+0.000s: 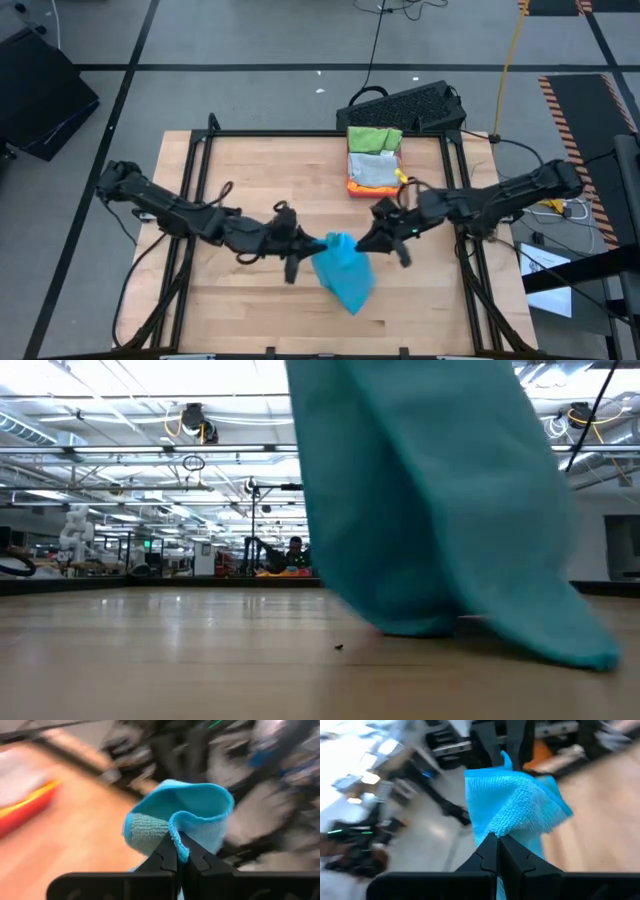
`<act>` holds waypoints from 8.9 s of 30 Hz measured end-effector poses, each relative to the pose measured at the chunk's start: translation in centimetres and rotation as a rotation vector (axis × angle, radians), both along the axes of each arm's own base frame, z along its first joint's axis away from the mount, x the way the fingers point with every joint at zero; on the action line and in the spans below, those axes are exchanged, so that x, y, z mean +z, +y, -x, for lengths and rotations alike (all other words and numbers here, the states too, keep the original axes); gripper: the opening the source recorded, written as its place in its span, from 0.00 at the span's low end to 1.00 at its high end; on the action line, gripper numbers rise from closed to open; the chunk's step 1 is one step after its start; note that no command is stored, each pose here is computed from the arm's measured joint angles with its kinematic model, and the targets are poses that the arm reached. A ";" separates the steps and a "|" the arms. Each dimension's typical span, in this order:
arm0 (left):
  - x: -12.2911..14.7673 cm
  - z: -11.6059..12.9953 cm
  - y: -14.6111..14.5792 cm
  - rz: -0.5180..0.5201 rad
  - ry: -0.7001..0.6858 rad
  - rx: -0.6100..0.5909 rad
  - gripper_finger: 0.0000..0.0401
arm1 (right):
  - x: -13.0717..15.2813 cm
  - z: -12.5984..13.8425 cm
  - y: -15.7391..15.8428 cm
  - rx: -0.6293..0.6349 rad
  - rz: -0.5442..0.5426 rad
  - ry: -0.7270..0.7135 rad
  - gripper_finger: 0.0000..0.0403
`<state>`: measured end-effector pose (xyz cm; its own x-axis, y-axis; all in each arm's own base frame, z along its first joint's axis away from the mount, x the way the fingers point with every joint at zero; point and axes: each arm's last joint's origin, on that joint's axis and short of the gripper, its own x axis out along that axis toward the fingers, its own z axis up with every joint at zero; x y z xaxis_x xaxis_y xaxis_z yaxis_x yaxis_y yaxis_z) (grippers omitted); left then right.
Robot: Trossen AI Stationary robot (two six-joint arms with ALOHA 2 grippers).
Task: Fold microfiber towels
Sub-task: Fold the blue microfiber cloth
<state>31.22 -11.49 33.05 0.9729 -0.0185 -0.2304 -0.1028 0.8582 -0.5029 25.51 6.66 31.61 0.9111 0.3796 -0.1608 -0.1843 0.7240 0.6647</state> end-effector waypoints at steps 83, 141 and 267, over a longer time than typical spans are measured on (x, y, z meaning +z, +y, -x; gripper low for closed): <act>-11.5 -11.2 6.4 -0.140 0.009 -0.054 0.74 | -5.8 2.1 -2.6 0.211 0.632 0.447 0.00; -3.1 -5.7 7.3 -0.181 0.043 -0.089 0.01 | -0.4 2.1 -4.3 0.102 0.430 0.309 0.12; -17.8 3.1 4.8 0.245 0.357 0.299 0.02 | -21.2 8.1 -1.5 0.427 -0.058 0.809 0.01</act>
